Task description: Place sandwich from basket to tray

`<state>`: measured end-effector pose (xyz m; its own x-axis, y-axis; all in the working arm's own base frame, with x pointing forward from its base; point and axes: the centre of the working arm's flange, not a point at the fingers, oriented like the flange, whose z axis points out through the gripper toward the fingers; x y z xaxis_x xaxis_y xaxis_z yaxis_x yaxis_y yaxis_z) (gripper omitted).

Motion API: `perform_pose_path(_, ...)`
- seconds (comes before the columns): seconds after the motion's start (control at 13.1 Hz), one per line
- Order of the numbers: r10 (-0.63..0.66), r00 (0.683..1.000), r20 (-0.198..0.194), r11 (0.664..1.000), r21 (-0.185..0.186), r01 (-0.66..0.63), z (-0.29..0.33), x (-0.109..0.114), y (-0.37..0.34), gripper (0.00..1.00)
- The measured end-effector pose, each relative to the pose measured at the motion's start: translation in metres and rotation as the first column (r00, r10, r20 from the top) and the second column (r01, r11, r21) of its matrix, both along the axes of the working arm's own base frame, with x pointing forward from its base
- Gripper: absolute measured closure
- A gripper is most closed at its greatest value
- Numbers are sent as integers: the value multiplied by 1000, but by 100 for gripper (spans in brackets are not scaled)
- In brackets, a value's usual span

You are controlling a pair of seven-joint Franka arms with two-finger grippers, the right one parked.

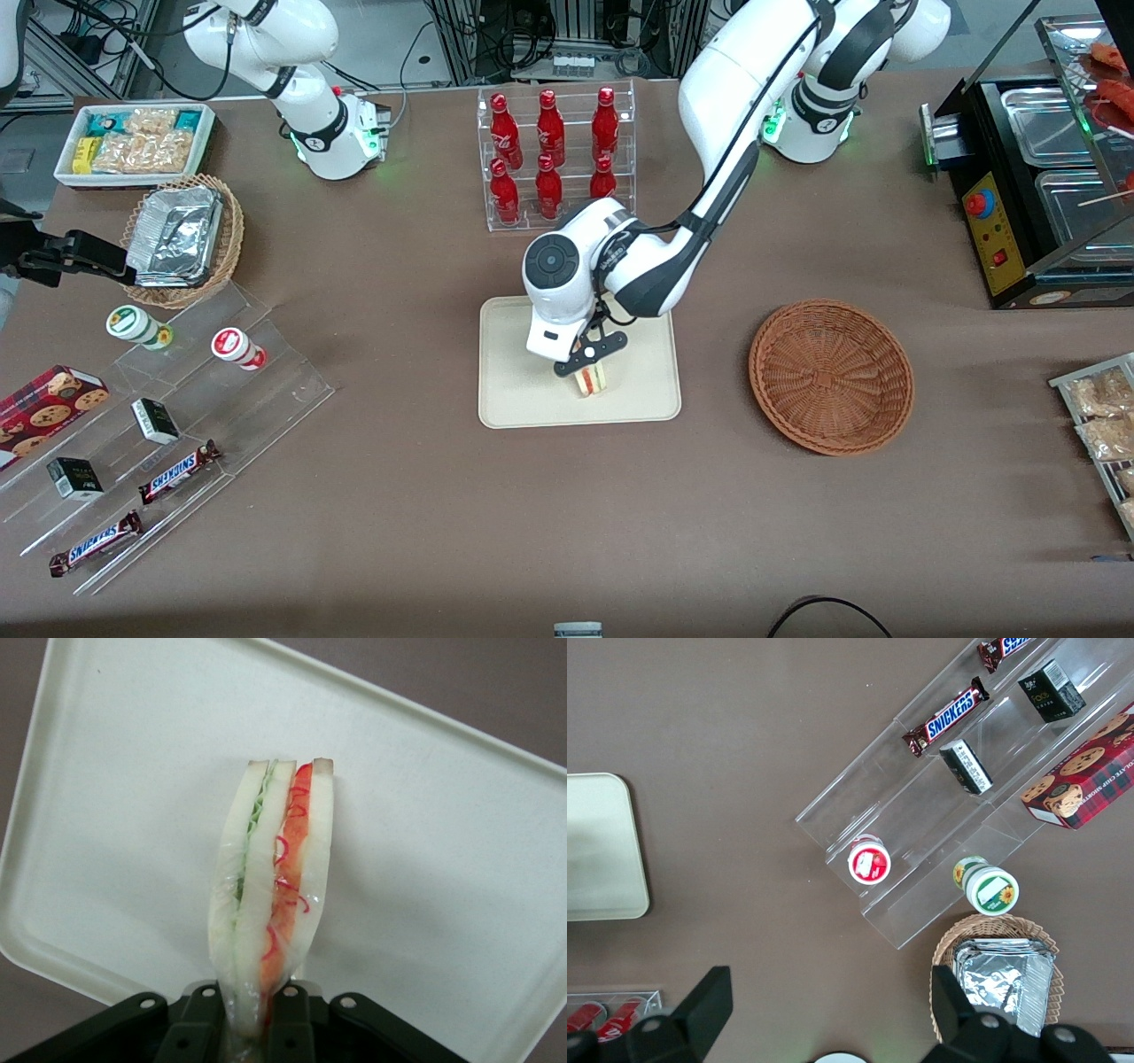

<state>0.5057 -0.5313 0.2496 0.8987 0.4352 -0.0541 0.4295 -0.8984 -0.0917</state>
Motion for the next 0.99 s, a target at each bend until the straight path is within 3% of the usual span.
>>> perform_pose_path(0.46, 38, 999, 8, 999, 2, -38, -11, 5, -3, 81)
perform_pose_path(0.76, 47, 998, 46, 998, -36, -46, 24, 15, -8, 41)
perform_pose_path(0.99, 61, 996, 62, 997, -41, -59, 70, 22, 3, 7)
